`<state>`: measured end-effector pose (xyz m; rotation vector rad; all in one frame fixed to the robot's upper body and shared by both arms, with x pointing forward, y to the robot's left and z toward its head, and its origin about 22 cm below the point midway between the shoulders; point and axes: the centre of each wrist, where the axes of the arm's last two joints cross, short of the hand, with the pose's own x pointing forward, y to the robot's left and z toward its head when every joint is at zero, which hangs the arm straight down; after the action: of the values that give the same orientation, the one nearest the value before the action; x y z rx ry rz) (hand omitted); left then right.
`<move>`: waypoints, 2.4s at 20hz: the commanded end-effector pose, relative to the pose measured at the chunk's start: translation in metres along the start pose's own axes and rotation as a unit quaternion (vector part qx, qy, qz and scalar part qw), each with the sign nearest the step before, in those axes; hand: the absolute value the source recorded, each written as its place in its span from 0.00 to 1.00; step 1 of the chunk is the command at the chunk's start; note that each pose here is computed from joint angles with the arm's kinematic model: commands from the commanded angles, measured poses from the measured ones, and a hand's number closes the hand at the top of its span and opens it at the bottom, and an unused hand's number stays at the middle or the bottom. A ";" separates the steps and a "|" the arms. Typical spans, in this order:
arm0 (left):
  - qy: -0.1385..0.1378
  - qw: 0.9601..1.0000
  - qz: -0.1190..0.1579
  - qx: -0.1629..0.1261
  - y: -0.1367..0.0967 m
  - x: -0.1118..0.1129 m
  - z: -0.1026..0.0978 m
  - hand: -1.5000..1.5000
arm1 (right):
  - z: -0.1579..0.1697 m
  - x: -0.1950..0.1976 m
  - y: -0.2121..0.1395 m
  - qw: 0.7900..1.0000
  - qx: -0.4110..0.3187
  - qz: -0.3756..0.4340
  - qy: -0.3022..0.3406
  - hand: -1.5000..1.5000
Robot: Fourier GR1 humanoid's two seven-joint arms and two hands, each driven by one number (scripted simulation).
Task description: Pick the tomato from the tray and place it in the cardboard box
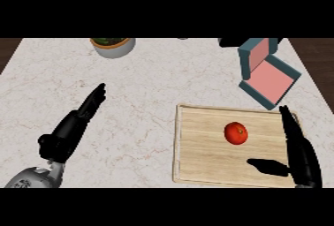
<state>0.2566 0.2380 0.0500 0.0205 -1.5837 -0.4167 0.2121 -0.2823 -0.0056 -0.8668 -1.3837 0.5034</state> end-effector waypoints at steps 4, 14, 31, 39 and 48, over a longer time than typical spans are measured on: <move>0.002 1.000 0.021 -0.006 -0.017 -0.011 -0.006 0.50 | 0.037 0.051 -0.035 0.992 0.017 0.122 0.019 0.00; -0.011 1.000 0.005 -0.023 -0.017 0.007 -0.030 0.50 | 0.055 0.151 -0.085 0.979 0.153 0.094 0.100 0.00; -0.014 0.999 0.007 -0.031 -0.014 -0.008 -0.030 0.50 | -0.003 0.142 -0.001 0.969 0.171 0.082 0.158 0.00; -0.012 0.999 0.005 -0.033 -0.015 0.005 -0.037 0.50 | -0.006 0.125 0.011 0.975 0.141 0.072 0.155 0.00; -0.016 1.000 0.003 -0.026 -0.028 0.010 -0.049 0.50 | -0.007 0.111 -0.005 0.966 0.185 0.084 0.159 0.00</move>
<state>0.2882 0.2112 0.0391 -0.0327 -1.6011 -0.4508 0.2345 -0.1934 0.0674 -0.7490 -0.9098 0.6736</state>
